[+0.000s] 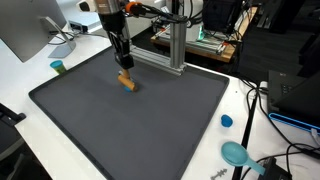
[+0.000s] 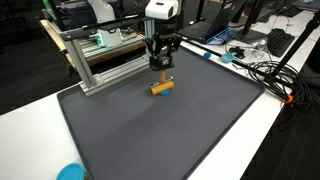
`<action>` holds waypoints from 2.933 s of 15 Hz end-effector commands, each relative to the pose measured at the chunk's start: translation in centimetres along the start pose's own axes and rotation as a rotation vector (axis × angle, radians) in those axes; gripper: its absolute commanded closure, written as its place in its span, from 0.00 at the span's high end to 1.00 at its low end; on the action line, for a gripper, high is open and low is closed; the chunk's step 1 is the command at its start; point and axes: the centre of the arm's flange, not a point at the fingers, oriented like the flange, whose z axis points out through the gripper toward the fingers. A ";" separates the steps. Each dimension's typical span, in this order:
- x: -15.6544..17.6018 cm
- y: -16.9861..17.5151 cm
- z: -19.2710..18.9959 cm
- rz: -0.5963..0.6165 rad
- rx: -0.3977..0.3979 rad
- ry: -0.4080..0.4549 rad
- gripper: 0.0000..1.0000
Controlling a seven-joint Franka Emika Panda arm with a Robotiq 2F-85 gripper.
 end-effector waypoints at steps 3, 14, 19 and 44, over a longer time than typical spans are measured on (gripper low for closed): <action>0.2 -0.2 0.3 0.009 -0.009 0.001 0.22; 1.0 1.5 4.1 0.065 -0.003 -0.122 0.22; 0.9 1.1 5.4 0.062 -0.057 -0.170 0.22; 1.2 0.9 6.3 -0.023 -0.090 -0.334 0.22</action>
